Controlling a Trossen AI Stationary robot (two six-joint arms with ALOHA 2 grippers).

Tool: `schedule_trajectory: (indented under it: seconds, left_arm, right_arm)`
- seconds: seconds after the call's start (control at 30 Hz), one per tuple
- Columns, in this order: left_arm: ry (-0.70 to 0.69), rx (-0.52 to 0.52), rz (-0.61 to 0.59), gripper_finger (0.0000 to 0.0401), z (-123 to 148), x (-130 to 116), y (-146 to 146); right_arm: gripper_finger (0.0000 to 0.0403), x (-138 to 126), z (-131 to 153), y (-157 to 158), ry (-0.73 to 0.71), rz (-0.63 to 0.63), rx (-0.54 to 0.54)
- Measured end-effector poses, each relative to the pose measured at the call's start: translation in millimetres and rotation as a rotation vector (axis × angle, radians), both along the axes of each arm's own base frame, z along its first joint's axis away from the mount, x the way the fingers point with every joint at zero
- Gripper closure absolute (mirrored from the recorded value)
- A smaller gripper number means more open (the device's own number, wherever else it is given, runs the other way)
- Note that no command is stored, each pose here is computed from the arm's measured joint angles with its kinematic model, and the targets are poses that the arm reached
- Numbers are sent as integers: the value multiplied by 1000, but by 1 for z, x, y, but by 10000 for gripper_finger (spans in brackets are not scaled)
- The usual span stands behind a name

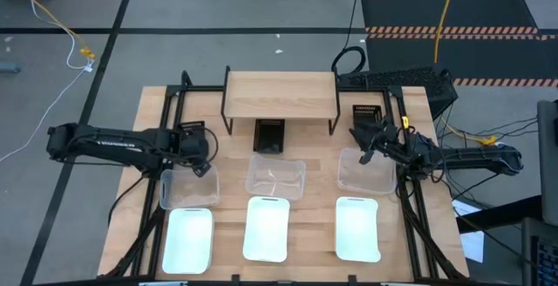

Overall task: Stack baskets on shelf by color
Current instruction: Put the left black bin on the shelf

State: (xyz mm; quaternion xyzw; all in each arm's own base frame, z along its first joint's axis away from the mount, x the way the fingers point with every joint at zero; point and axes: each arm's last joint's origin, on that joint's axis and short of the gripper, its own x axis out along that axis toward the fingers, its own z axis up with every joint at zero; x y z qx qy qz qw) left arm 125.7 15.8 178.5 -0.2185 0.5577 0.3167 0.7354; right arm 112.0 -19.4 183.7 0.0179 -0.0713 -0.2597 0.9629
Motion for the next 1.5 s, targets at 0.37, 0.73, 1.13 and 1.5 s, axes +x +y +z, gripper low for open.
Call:
schedule_trajectory:
  seconds: [0.37, 0.73, 1.13, 1.5]
  left_arm:
    - [56, -55, 41, 321, -12, 11, 7]
    - [3, 19, -47, 393, 76, 24, 17]
    - [-57, 429, -332, 392, 220, 56, 48]
    - [27, 365, -721, 391, 190, 165, 89]
  right_arm:
    - [245, -1, 4, -3, -48, -21, 4]
    - [245, -2, 11, -2, -134, 11, 13]
    - [245, -3, 15, -2, -155, 1, -39]
    - [245, -4, 17, -1, -192, 8, -16]
